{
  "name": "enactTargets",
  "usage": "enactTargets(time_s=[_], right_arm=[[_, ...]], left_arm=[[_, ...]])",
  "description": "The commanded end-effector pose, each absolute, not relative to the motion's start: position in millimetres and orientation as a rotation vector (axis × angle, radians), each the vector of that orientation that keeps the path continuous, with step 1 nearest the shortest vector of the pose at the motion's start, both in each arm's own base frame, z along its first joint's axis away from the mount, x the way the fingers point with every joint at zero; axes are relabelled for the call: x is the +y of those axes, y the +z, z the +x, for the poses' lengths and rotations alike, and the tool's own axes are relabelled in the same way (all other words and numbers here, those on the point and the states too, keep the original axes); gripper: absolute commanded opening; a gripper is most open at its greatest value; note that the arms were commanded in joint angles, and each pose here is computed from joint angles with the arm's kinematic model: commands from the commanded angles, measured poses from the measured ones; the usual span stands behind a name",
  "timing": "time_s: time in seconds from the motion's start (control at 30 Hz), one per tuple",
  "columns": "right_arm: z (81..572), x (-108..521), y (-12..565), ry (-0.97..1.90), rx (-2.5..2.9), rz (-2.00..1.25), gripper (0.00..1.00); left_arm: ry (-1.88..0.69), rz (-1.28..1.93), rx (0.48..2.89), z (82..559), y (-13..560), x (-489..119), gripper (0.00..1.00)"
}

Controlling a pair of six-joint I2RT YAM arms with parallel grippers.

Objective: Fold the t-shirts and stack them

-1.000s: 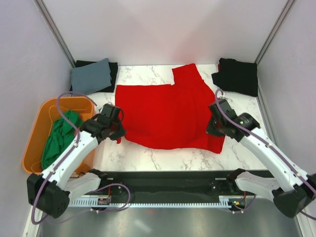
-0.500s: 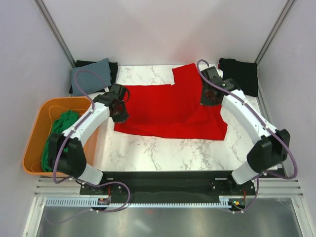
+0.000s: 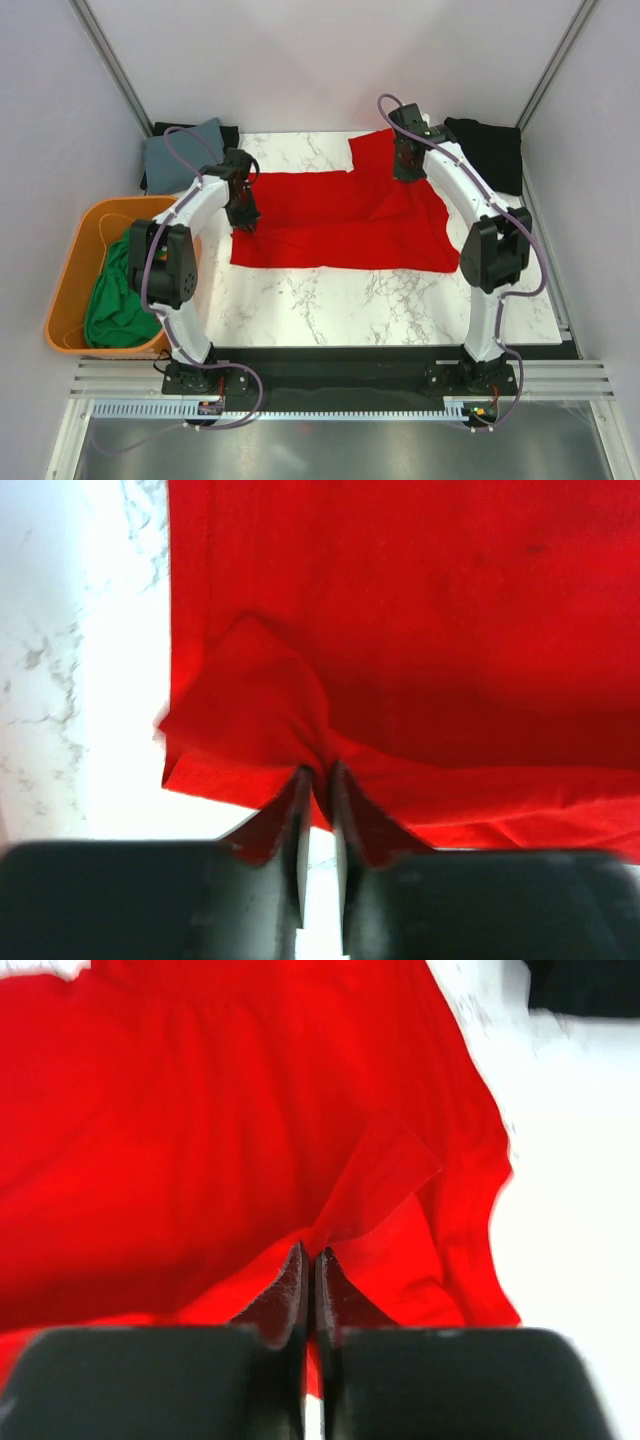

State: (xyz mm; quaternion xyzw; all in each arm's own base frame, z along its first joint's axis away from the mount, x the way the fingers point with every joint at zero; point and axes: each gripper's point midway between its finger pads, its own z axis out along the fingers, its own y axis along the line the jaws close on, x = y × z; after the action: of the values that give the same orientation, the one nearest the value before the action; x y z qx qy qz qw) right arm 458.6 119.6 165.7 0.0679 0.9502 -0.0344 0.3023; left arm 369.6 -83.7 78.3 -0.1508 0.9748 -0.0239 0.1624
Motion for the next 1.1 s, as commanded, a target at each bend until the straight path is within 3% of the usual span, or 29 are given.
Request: enactTargets(time_s=[0.0,0.03,0.07,0.1,0.17,0.2,0.4,0.53,0.63,0.83,1.07], right_arm=[[489.7,116.8,179.8,-0.141,2.458,0.131,0.15],[501.6,116.2,187.3,-0.167,2.43,0.138,0.33],[498.4,110.0,190.2,-0.213,2.442,0.139,0.51],[500.0,100.1,204.6,-0.273,2.402,0.164,0.75],[491.4,88.4,217.3,-0.318,2.369,0.202,0.92],[473.6,78.0,221.2,-0.328,2.371,0.224,0.94],[399.4,51.6,184.8,-0.021,2.427,0.479,0.91],[321.2,29.5,122.6,0.219,2.488,0.736,0.86],[293.6,29.2,91.7,0.318,2.527,0.798,0.83],[283.0,21.2,64.3,0.436,2.502,0.892,0.78],[294.8,9.4,41.9,0.425,2.505,0.905,0.68]], left_arm=[[-0.116,-0.392,2.819,384.6,79.2,-84.5,0.24],[-0.123,-0.398,2.824,386.3,87.3,-83.7,0.38],[-0.124,-0.409,2.823,387.2,91.9,-84.1,0.46],[-0.136,-0.414,2.797,386.7,105.8,-84.3,0.52],[-0.149,-0.448,2.749,382.6,122.5,-83.6,0.64],[-0.146,-0.456,2.729,379.6,129.0,-82.4,0.66],[-0.233,-0.55,2.6,338.5,147.2,-80.5,0.66],[-0.321,-0.607,2.577,298.3,124.4,-85.1,0.67],[-0.404,-0.628,2.519,283.7,119.7,-89.8,0.81],[-0.388,-0.66,2.512,276.7,100.1,-85.8,0.88],[-0.288,-0.741,2.52,280.4,74.0,-74.2,0.86]])
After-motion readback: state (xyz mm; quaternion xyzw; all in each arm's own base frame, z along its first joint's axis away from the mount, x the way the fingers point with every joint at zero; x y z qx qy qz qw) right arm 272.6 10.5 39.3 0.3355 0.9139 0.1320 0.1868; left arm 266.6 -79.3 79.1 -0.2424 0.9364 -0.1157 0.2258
